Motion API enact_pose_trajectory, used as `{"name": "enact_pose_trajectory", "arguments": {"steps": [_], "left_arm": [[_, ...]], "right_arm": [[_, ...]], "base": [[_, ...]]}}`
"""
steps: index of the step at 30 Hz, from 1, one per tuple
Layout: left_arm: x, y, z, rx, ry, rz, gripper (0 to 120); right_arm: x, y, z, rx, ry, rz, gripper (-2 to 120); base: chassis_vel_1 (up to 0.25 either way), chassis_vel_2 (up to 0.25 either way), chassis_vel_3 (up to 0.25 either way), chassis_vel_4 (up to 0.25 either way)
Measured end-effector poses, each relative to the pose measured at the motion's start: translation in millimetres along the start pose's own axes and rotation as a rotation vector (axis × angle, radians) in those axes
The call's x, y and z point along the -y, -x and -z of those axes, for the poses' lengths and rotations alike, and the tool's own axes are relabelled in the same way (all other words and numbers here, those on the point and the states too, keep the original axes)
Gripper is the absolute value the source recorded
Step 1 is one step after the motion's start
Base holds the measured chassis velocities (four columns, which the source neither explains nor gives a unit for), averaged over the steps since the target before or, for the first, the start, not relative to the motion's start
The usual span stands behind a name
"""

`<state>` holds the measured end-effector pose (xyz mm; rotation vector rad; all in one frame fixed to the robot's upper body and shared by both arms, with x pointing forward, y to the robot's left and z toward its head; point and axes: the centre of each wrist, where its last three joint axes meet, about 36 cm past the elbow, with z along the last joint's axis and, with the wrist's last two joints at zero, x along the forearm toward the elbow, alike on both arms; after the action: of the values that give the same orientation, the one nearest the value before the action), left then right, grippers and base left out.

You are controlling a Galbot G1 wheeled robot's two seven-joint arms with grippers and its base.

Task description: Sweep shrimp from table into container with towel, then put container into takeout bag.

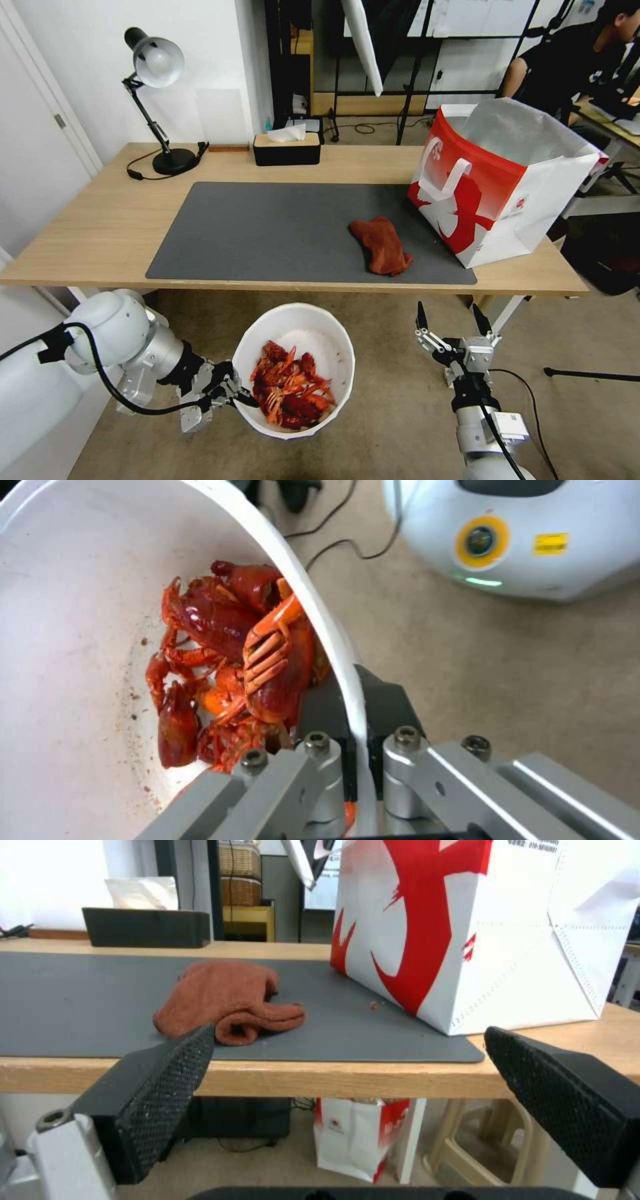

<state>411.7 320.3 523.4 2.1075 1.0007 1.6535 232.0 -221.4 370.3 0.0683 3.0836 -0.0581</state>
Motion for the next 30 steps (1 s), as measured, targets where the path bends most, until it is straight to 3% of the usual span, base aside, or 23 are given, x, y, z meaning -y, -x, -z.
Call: {"name": "enact_pose_trajectory", "arguments": {"steps": [5,7,8,15,16,19,21,22,23,26,27,29,30], "left_arm": [[-14.5,-13.5,-0.7,-0.007,-0.056,0.092,0],[-20.3,-22.2,-4.5,-0.011,-0.090,0.161,0],[-20.3,-22.2,-4.5,-0.011,-0.090,0.161,0],[-39.3,-53.8,-24.8,-0.029,-0.167,0.344,0],[-39.3,-53.8,-24.8,-0.029,-0.167,0.344,0],[-49.2,-72.2,-40.0,-0.052,-0.188,0.416,0],[-50.0,-73.3,-41.7,-0.054,-0.189,0.421,0],[-55.0,-79.7,-52.4,-0.069,-0.190,0.442,0],[-55.0,-79.7,-52.4,-0.069,-0.190,0.442,0],[-63.9,-81.9,-77.3,-0.084,-0.202,0.472,0],[-63.9,-81.9,-77.3,-0.084,-0.202,0.472,0],[-75.9,-80.0,-94.1,-0.085,-0.197,0.500,0],[-75.9,-80.0,-94.1,-0.085,-0.197,0.500,0]], "right_arm": [[2.7,-3.4,-0.7,0.008,-0.006,0.004,100],[3.9,-4.7,-1.1,0.011,-0.008,0.007,100],[3.9,-4.7,-1.1,0.011,-0.008,0.007,100],[1.0,-3.6,-3.1,0.013,-0.005,0.026,100],[1.0,-3.6,-3.1,0.013,-0.005,0.026,100],[-3.5,-1.0,-3.8,0.018,-0.002,0.044,100],[-4.1,-1.0,-3.9,0.018,-0.002,0.046,100],[-7.2,-1.3,-4.5,0.017,-0.001,0.054,100],[-7.2,-1.3,-4.5,0.017,-0.001,0.054,100],[-12.7,0.1,-6.2,0.017,0.004,0.067,100],[-12.7,0.1,-6.2,0.017,0.004,0.067,100],[-15.9,1.2,-7.5,0.017,0.008,0.069,100],[-15.9,1.2,-7.5,0.017,0.008,0.069,100]], "base": [[0.000,0.000,0.000,0.000],[0.000,0.000,0.000,0.000],[0.000,0.000,0.000,0.000],[0.000,0.000,0.000,0.000],[0.000,0.000,0.000,0.000],[0.000,0.000,0.000,0.000],[0.000,0.000,0.000,0.000],[0.000,0.000,0.000,0.000],[0.000,0.000,0.000,0.000],[0.000,0.000,0.000,0.000],[0.000,0.000,0.000,0.000],[0.000,0.000,0.000,0.000],[0.000,0.000,0.000,0.000]]}}
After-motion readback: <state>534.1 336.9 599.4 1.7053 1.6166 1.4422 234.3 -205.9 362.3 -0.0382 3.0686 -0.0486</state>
